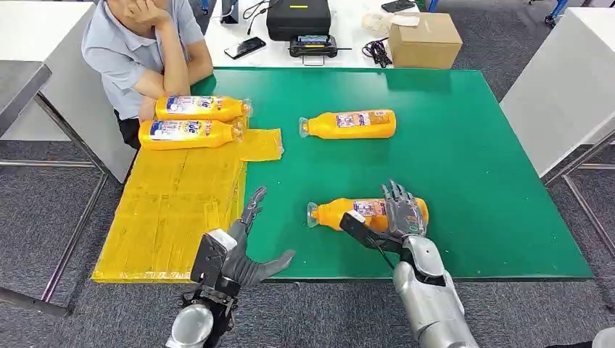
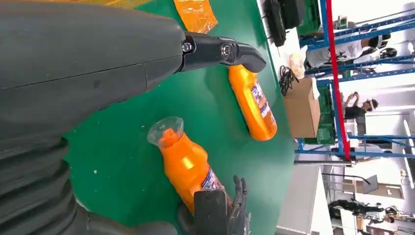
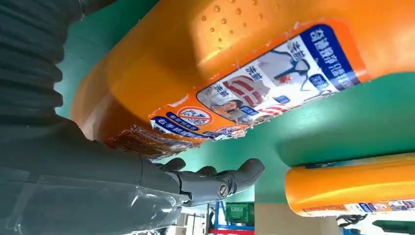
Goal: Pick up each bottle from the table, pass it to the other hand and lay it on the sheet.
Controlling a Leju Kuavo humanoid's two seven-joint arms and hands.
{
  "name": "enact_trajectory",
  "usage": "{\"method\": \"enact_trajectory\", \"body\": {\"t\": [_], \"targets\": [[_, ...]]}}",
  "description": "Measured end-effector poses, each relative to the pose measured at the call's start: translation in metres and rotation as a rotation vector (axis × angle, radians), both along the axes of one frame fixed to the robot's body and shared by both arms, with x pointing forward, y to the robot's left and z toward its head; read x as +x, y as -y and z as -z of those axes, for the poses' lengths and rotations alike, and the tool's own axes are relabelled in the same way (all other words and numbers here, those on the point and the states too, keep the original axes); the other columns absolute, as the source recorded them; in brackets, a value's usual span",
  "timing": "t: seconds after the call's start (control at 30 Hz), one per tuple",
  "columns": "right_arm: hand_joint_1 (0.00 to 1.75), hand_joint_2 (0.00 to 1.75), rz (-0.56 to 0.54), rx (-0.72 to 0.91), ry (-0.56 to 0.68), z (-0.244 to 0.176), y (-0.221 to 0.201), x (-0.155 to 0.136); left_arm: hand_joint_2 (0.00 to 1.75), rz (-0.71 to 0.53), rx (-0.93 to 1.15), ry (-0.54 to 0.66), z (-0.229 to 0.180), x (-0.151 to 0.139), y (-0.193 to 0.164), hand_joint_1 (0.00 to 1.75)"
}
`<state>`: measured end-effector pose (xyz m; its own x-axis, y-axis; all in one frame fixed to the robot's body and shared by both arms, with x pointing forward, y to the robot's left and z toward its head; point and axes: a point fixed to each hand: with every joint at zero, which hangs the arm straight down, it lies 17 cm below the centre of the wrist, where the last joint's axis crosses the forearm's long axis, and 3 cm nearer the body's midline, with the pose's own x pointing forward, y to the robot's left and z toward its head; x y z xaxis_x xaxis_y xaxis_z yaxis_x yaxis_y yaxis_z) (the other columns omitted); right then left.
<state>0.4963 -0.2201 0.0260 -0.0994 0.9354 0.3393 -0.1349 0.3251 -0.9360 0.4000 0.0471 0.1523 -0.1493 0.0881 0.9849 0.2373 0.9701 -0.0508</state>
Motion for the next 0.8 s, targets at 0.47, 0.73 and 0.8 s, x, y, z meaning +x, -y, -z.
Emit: {"method": "enact_trajectory", "body": {"t": [0.47, 0.73, 0.8], "targets": [[1.75, 1.75, -0.041, 0.039, -0.095, 0.019, 0.004, 0.011, 1.75, 0.045, -0.004, 0.004, -0.001, 0.003, 0.015, 0.0], [1.75, 1.75, -0.047, 0.046, -0.124, 0.026, 0.01, 0.014, 1.75, 0.06, -0.005, -0.003, 0.002, 0.004, 0.02, 0.0], [1.75, 1.75, -0.047, 0.059, -0.133, 0.03, 0.011, 0.012, 1.75, 0.068, -0.005, -0.004, 0.002, 0.003, 0.023, 0.0]]}}
